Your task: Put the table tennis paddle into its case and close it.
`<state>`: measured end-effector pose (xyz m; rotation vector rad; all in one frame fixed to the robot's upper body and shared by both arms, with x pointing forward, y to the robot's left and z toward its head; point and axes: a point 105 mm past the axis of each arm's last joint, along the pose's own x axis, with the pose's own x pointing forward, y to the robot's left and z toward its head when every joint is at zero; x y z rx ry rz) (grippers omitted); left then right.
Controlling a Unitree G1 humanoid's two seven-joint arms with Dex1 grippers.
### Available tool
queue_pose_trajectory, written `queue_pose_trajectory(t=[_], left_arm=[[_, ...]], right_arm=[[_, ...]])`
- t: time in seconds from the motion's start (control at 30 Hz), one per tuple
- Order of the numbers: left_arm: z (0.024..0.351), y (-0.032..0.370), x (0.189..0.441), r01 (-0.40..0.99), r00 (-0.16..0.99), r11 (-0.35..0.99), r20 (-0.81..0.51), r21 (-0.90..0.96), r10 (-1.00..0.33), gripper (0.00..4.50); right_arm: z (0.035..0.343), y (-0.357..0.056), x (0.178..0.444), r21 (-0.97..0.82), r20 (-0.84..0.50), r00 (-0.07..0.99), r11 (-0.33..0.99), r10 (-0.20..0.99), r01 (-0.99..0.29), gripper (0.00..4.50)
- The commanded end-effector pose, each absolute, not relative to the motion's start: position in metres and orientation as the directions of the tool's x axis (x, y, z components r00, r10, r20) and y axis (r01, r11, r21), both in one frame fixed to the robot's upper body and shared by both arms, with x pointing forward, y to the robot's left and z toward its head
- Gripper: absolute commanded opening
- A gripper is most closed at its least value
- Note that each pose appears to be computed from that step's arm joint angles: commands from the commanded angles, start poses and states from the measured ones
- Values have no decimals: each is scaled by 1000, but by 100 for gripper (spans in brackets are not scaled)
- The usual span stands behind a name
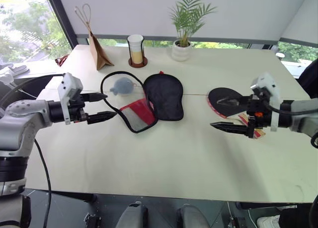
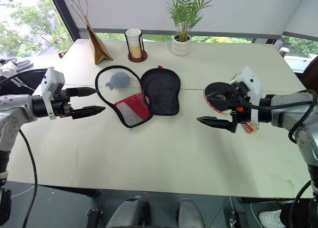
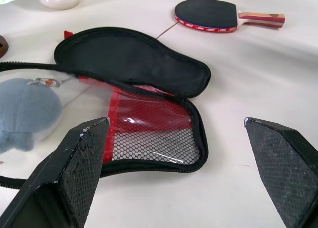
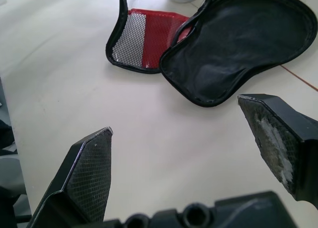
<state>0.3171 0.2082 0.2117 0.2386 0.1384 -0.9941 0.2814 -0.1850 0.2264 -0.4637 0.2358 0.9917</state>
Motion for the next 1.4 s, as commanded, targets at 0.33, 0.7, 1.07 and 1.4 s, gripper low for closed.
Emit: queue_pose_trajectory(t=[0.33, 0.7, 1.07, 1.4], left_arm=[[220, 208, 311, 844, 535, 509, -198, 170, -821, 450], [212, 204, 311, 851, 524, 493, -227, 183, -821, 450], [207, 203, 315, 840, 541, 504, -230, 202, -809, 450], [203, 207, 307, 820, 571, 533, -230, 209, -788, 450]], right_arm=[[225, -182, 289, -241, -350, 588, 537, 729, -809, 446], [215, -183, 306, -144, -352, 666, 664, 658, -733, 446], [170, -148, 367, 93, -456, 680, 791, 574, -605, 446], [147, -98, 422, 22, -427, 711, 792, 559, -610, 446]])
